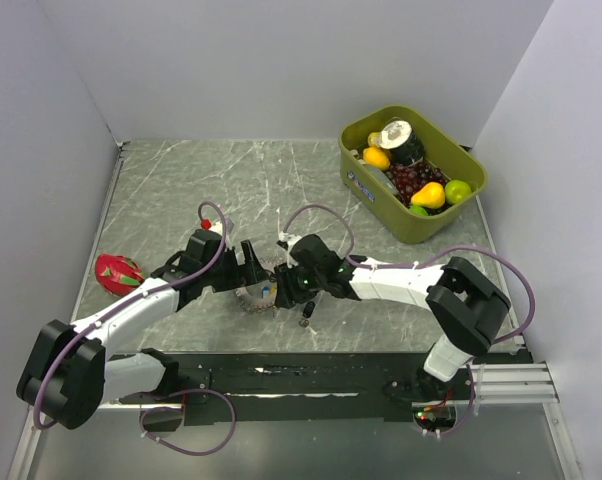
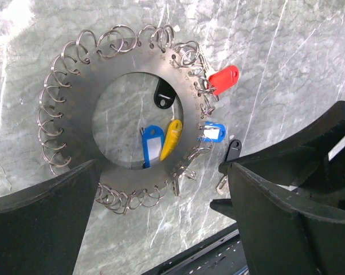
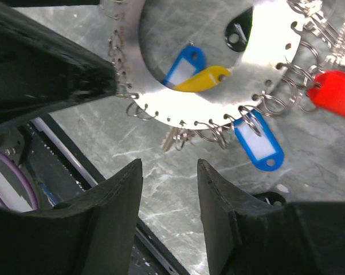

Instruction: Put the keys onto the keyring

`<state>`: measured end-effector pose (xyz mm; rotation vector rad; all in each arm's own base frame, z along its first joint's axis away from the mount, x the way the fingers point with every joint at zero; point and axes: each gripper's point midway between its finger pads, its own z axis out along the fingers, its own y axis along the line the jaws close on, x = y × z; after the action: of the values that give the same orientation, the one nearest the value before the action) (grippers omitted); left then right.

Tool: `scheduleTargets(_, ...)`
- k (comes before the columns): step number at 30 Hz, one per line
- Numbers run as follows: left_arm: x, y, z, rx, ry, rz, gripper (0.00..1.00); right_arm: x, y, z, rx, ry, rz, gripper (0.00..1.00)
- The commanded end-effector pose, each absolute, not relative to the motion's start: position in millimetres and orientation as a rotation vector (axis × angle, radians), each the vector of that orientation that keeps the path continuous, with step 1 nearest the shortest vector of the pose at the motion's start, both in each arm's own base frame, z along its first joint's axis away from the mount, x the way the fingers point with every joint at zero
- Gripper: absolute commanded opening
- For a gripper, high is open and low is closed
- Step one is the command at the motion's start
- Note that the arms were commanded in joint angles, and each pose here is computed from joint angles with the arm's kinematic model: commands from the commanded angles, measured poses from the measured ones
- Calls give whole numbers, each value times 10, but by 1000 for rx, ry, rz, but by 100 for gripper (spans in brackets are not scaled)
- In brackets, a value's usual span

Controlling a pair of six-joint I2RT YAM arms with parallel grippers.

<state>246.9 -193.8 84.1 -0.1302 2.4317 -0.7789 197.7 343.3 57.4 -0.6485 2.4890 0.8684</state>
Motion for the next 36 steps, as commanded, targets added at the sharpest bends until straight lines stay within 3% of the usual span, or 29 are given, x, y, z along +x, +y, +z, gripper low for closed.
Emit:
scheduleTargets(1, 2482, -1988, 931, -90, 2392, -814, 99, 2053, 3602, 743, -660, 2432, 893, 49)
scheduleTargets(15, 2482, -1961, 931, -83, 2395, -792, 99, 2112, 3677, 487, -668, 2513, 813, 41)
scheduleTargets(24, 2479, -1959, 915, -82, 2398, -790, 99, 2098, 3690, 420, -682, 2528, 806, 23)
scheduleTargets(29, 2491, -1951, 939, -78, 2394, -781, 99, 2112, 3693, 439, -709, 2528, 795, 1)
scheduleTargets(36, 2490, -1952, 949, -73, 2394, -781, 99, 2089, 3744, 537, -867, 2531, 797, 0)
